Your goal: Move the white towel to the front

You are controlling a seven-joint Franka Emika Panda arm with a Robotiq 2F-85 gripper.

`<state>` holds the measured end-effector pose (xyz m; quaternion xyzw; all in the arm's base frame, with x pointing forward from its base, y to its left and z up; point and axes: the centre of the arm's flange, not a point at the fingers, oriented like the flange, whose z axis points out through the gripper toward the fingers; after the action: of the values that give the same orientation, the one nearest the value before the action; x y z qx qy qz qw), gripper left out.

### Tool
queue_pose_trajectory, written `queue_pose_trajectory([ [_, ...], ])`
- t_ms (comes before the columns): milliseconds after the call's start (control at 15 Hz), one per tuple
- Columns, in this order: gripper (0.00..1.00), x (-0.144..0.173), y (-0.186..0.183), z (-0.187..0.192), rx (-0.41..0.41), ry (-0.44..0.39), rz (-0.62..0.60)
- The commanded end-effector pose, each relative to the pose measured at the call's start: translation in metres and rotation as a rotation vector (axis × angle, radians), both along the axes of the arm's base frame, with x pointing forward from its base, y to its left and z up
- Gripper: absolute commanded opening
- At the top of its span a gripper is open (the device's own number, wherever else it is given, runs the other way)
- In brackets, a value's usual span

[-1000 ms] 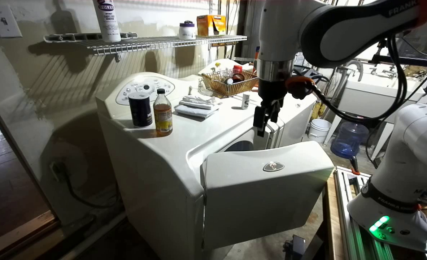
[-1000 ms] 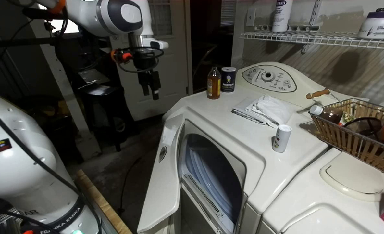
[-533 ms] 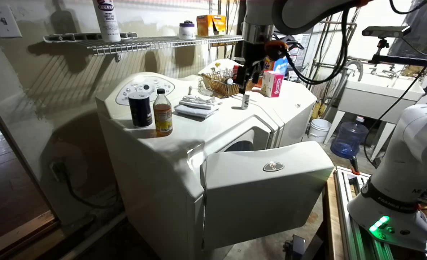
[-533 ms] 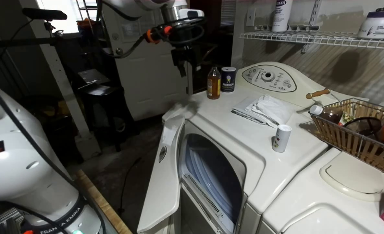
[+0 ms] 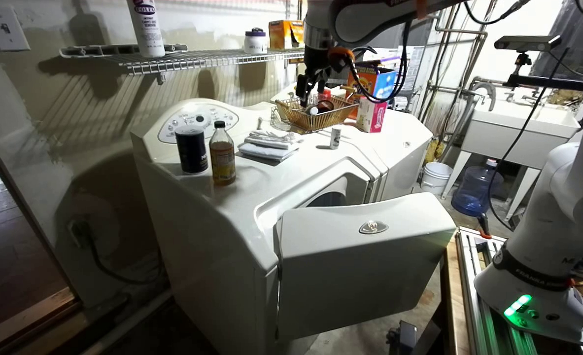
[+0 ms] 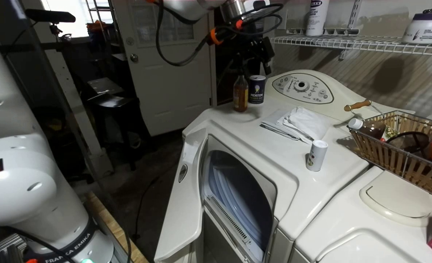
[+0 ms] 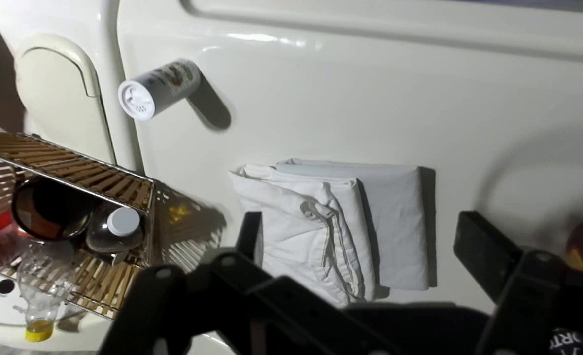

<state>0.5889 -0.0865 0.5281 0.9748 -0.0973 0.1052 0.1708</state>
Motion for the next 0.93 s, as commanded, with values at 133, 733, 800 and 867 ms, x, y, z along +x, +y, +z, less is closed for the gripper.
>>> queue_pose_trajectory([
  [133, 1.00, 0.019, -0.007, -0.012, -0.001, -0.004, 0.000],
  [733, 1.00, 0.041, -0.019, -0.017, -0.010, -0.020, 0.009],
  [800, 1.00, 0.047, -0.023, -0.020, -0.013, -0.019, 0.012],
  [867, 1.00, 0.053, -0.026, -0.024, -0.011, -0.014, 0.027],
])
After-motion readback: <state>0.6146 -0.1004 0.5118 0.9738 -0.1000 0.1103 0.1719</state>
